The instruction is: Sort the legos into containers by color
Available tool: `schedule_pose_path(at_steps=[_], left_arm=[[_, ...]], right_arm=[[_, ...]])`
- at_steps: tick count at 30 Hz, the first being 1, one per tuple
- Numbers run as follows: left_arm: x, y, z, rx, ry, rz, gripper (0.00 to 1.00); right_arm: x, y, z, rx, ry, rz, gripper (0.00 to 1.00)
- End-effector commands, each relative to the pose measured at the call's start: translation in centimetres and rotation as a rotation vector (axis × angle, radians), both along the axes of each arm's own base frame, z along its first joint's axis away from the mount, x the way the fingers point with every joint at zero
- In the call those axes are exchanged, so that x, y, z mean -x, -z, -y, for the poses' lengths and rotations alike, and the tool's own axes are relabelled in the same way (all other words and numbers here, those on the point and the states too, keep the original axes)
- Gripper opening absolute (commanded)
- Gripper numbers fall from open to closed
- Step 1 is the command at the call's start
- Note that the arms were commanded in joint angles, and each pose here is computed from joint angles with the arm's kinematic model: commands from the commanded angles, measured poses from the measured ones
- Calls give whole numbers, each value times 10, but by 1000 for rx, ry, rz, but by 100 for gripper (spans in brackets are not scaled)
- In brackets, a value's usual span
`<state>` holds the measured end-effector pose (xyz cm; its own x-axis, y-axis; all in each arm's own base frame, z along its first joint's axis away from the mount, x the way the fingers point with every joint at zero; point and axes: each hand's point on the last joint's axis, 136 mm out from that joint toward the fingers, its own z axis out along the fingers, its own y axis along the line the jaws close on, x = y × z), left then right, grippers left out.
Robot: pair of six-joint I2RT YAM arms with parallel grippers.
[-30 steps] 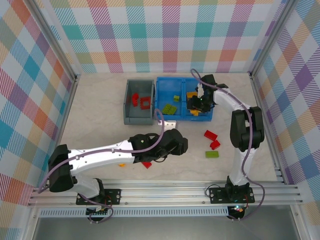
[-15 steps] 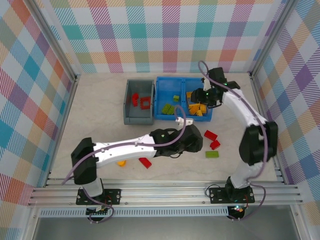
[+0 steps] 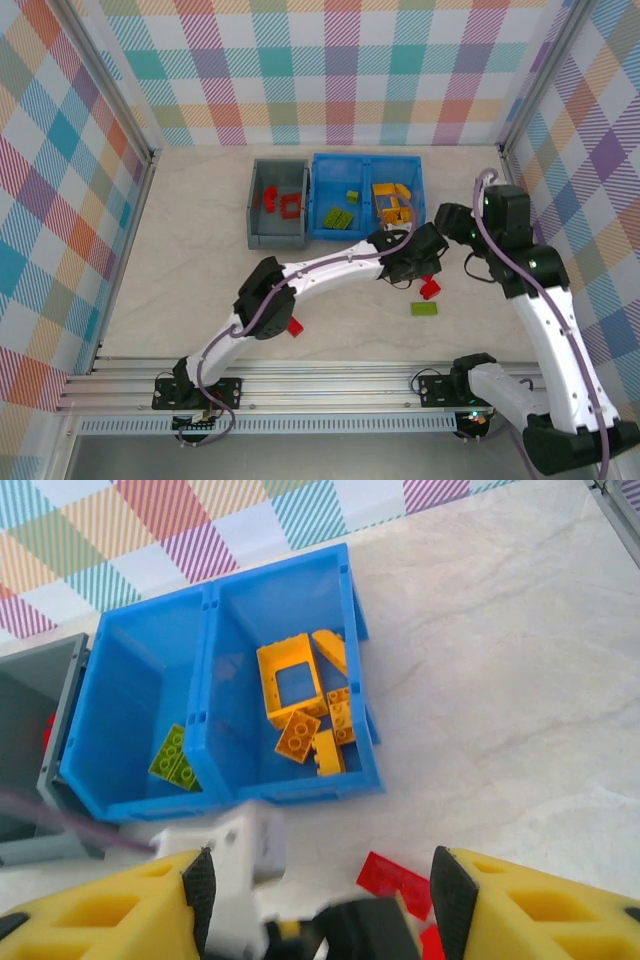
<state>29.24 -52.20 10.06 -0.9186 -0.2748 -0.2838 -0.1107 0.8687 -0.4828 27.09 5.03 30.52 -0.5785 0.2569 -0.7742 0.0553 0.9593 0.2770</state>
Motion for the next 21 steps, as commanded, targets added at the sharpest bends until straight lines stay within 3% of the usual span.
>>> schedule_pose_path(at_steps=[1,4,10,21], left_arm=[[-5,16,-5,22,-162,-121,70],[-13,31,-5,54,-263,-174,67],[-27,29,7,127,-318,-147,67],[-20,68,14,160,-483,-300,66]], right_arm=[[25,8,4,-2,1,-23,61],[36,5,7,2,-2,-10,61],[47,11,9,7,-8,-28,61],[48,14,4,-8,-32,-42,60]])
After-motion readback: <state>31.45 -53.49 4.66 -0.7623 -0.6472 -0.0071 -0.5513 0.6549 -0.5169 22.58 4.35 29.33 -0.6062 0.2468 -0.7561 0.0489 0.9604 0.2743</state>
